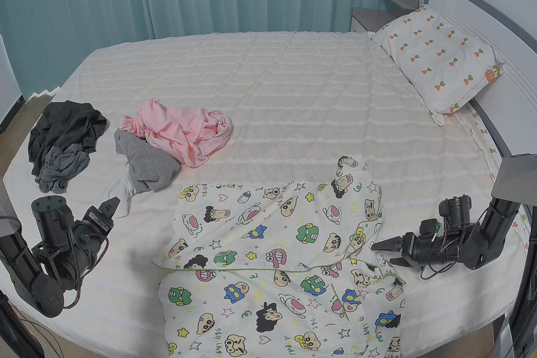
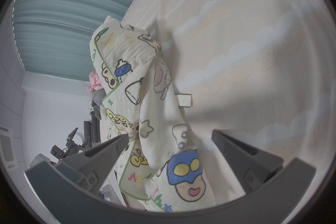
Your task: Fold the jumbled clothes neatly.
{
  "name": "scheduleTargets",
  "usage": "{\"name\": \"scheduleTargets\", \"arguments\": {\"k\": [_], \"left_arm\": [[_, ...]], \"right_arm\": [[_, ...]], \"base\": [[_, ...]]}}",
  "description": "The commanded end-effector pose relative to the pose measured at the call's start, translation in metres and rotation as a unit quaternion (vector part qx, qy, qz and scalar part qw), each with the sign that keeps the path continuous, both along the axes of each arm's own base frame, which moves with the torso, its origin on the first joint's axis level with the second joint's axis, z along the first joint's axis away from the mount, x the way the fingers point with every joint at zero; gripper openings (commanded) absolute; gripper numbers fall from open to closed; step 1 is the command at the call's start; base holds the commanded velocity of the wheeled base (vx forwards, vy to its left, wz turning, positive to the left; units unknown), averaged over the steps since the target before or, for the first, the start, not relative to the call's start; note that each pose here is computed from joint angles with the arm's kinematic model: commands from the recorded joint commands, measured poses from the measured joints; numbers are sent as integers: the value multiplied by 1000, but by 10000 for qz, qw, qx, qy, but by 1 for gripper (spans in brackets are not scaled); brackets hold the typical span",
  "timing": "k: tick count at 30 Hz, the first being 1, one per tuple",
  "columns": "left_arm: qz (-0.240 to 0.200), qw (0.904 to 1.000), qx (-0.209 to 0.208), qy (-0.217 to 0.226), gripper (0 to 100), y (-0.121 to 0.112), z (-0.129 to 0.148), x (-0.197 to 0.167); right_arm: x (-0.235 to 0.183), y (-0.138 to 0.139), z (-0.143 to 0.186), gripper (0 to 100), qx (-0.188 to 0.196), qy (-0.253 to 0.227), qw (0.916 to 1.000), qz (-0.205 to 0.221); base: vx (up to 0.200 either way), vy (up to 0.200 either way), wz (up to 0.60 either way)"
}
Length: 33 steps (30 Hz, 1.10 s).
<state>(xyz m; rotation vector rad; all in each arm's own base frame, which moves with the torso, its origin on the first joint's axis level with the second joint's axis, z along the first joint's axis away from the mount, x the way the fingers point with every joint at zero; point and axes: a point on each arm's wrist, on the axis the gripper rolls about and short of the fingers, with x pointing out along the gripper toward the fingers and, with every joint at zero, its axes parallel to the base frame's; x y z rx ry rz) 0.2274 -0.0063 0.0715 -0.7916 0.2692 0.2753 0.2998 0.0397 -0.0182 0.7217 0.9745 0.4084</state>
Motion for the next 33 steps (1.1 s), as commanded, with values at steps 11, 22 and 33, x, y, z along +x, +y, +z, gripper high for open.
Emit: {"name": "scheduleTargets", "arguments": {"k": [11, 22, 33], "left_arm": [[11, 10000, 1, -6, 100, 0, 0, 0], [5, 10000, 16, -42, 100, 0, 1, 1], [5, 10000, 16, -42, 100, 0, 1, 1]], "right_arm": [[-2, 3, 5, 0, 7, -52, 10000, 54], [2, -14, 35, 0, -207, -606, 9970, -434], [3, -54, 57, 0, -632, -1290, 9866, -772]], "base": [[0, 0, 0], [0, 0, 0], [0, 0, 0]]}}
